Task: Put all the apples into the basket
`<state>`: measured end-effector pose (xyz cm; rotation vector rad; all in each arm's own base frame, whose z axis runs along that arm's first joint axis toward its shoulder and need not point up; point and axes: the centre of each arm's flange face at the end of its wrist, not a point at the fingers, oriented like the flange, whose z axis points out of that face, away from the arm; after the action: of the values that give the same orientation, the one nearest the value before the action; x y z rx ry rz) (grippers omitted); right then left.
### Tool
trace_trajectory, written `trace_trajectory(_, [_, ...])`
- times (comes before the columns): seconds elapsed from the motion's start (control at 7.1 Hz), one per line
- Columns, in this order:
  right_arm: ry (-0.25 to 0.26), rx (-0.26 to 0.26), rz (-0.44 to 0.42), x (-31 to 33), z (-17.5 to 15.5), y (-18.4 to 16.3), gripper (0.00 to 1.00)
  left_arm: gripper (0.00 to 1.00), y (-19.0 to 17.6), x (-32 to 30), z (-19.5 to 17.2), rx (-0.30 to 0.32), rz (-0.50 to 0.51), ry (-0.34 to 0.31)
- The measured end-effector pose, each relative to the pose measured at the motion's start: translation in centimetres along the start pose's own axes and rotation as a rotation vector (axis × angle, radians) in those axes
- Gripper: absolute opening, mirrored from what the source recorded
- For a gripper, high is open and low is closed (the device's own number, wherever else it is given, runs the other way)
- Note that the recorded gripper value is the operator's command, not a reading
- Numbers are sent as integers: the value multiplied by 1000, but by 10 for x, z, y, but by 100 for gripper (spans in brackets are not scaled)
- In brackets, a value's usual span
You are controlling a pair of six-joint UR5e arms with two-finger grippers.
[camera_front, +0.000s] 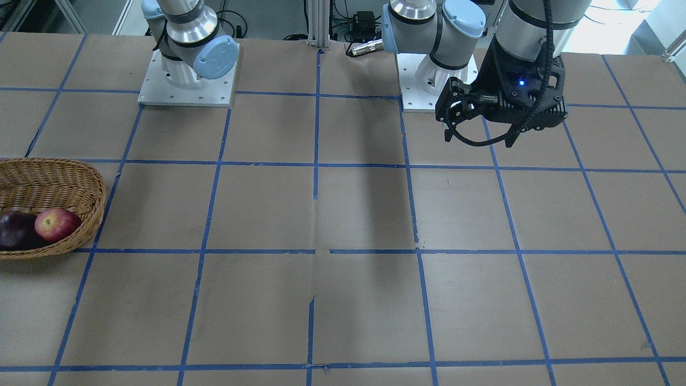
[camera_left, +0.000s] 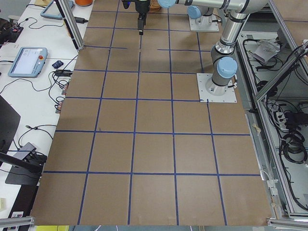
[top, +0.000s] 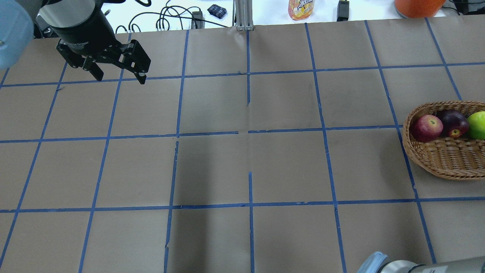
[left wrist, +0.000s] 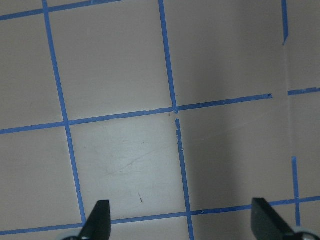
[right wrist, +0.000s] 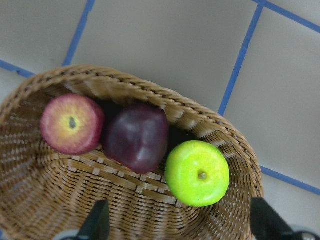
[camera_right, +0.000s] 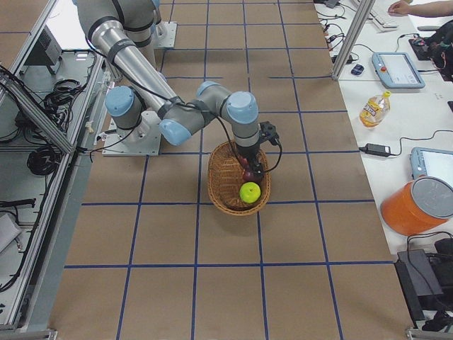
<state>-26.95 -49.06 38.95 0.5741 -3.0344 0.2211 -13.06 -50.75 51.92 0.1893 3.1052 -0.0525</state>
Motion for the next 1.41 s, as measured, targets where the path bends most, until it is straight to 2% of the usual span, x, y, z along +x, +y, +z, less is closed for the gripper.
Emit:
trace_trajectory(0.28, [-86,-52,157,-51,-64,-36,100,100,0,0,0,0,0,0])
trace_trajectory(0.42, [-115,-80,215,-103,-94,-60,100,100,0,0,0,0,0,0])
trace_trajectory(0.7, [-91,-114,373,-217,-129,-105,100,100,0,0,0,-1,0,0])
trace_trajectory(0.99, [-59,-127,476,-329,-136,-139,100,100,0,0,1,-2,0,0])
trace_trajectory(1.13, [-56,-128,504,-364,-137,-146,100,100,0,0,1,-2,0,0])
trace_trajectory(1.41, [-57,-134,518,-384,-137,-148,100,100,0,0,1,-2,0,0])
